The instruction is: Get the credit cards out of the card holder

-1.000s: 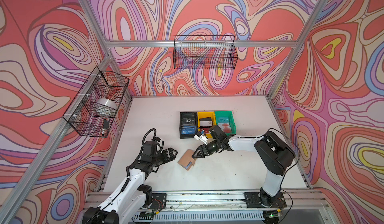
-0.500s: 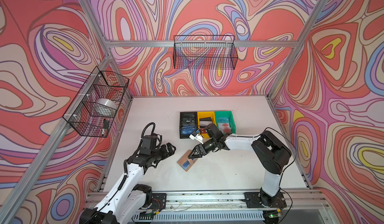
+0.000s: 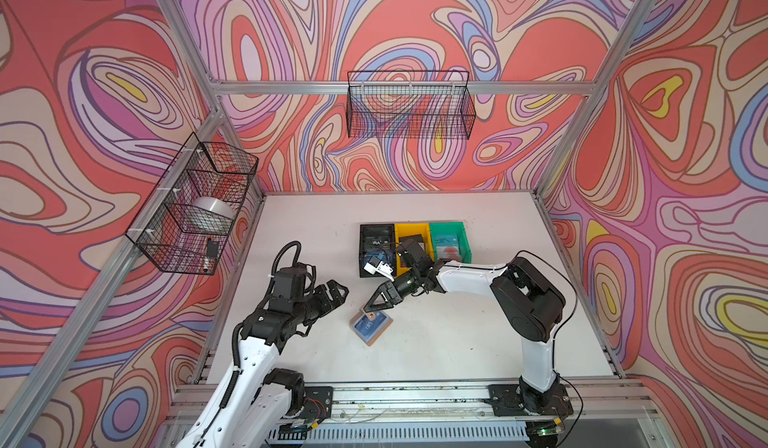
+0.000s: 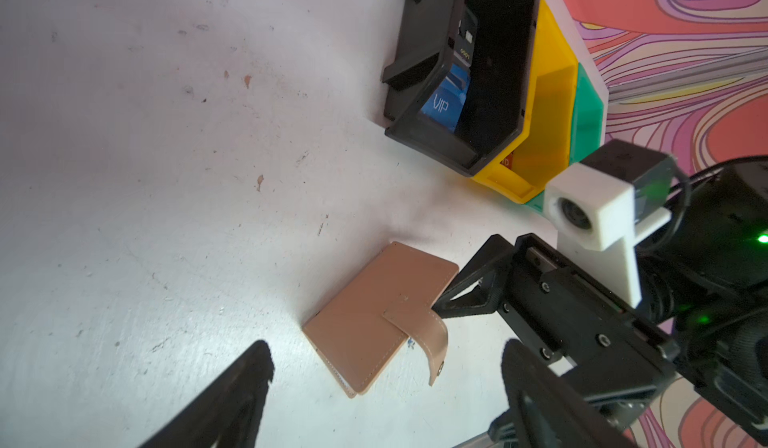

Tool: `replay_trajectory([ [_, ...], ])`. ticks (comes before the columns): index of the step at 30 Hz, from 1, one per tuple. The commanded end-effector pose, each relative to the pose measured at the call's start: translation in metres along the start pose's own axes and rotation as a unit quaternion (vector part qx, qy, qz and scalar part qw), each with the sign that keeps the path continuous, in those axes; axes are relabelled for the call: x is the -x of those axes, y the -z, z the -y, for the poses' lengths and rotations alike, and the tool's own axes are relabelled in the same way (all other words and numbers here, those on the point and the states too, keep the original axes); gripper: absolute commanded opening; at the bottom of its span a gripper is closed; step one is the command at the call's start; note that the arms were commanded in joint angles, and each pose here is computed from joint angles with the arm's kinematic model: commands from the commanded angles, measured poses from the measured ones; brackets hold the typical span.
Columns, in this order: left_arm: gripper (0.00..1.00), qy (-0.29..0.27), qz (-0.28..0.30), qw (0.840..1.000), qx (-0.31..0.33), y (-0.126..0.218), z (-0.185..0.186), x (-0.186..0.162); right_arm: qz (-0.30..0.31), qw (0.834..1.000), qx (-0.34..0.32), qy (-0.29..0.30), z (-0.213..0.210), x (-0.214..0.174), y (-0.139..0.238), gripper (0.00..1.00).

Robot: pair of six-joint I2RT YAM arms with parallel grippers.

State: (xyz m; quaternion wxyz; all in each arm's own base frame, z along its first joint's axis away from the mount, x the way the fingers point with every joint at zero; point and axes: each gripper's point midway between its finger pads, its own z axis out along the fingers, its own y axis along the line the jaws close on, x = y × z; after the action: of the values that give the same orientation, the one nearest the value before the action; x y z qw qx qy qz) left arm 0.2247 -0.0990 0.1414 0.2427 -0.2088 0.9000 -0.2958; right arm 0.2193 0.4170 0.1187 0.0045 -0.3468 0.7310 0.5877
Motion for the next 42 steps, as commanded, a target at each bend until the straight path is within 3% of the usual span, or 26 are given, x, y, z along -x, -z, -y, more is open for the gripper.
replay_trajectory([
  [1,0.9,0.008,-0.012,1.0,0.012,0.004,-0.004,-0.006,-0.009,1.0,0.026,0.011,-0.009,0.006,-0.013,0.74],
  [17,0.89,0.008,-0.016,1.0,0.024,0.005,-0.015,-0.015,0.024,0.999,-0.009,-0.03,0.03,0.038,-0.047,0.67],
  [27,0.7,0.025,-0.041,0.998,0.028,-0.018,-0.025,-0.021,0.012,0.996,-0.073,-0.05,0.06,0.026,-0.048,0.57],
  [35,0.68,0.042,-0.052,0.997,0.027,-0.041,-0.038,-0.025,-0.011,0.99,-0.13,-0.051,0.076,0.012,-0.042,0.57],
  [42,0.6,0.045,-0.069,0.997,0.008,-0.063,-0.033,-0.021,-0.016,0.988,-0.147,-0.055,0.084,0.008,-0.04,0.53],
])
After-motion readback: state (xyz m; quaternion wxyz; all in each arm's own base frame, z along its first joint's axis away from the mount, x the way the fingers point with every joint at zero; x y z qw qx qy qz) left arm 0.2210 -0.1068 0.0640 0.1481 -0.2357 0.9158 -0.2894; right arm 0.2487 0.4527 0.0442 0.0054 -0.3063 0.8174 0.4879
